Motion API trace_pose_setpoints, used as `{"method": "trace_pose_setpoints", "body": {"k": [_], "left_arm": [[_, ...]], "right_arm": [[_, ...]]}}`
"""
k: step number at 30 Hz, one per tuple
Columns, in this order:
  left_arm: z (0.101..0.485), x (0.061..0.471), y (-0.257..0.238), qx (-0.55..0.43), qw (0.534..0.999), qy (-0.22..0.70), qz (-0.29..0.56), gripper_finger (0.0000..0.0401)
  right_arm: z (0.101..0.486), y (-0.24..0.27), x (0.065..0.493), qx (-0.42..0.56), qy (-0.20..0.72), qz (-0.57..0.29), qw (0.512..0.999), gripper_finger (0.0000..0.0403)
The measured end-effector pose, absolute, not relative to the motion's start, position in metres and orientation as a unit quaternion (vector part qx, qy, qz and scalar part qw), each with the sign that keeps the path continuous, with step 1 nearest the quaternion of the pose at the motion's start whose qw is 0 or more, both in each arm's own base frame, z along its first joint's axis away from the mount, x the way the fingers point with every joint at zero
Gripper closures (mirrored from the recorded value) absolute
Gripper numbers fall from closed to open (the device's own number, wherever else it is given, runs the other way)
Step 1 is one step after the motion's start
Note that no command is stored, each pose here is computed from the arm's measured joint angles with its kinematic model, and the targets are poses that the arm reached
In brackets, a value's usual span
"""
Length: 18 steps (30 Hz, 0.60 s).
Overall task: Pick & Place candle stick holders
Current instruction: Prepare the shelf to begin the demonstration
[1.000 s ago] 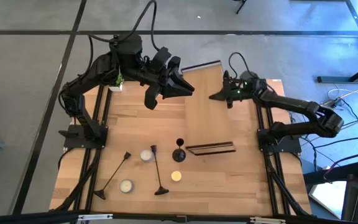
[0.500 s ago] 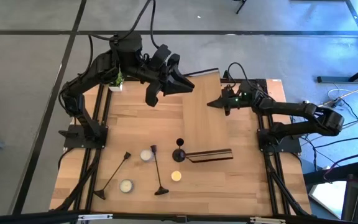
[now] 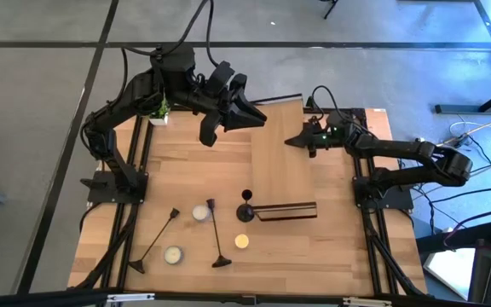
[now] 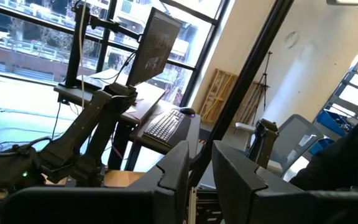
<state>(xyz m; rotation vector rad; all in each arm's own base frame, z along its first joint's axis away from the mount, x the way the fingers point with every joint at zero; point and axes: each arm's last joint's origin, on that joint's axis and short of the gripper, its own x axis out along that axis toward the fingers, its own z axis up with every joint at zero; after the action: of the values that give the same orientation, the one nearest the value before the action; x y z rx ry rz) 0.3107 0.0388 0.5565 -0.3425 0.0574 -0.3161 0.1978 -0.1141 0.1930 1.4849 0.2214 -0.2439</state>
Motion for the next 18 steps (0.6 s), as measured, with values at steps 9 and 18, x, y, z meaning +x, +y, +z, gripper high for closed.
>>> {"method": "trace_pose_setpoints", "body": {"k": [9,18], "left_arm": [[0.5566,0.3106,0.0388,-0.165,0.973,0.027,-0.157,0.0338],[0.5565,0.3107,0.0382,-0.162,0.974,0.028,-0.158,0.0340]], "right_arm": [[0.1867,-0.1125,0.1958,0.684,0.127,-0.122,0.708,0.0276],[0.1820,-0.1113,0.1939,0.695,0.144,-0.139,0.690,0.0242]]}}
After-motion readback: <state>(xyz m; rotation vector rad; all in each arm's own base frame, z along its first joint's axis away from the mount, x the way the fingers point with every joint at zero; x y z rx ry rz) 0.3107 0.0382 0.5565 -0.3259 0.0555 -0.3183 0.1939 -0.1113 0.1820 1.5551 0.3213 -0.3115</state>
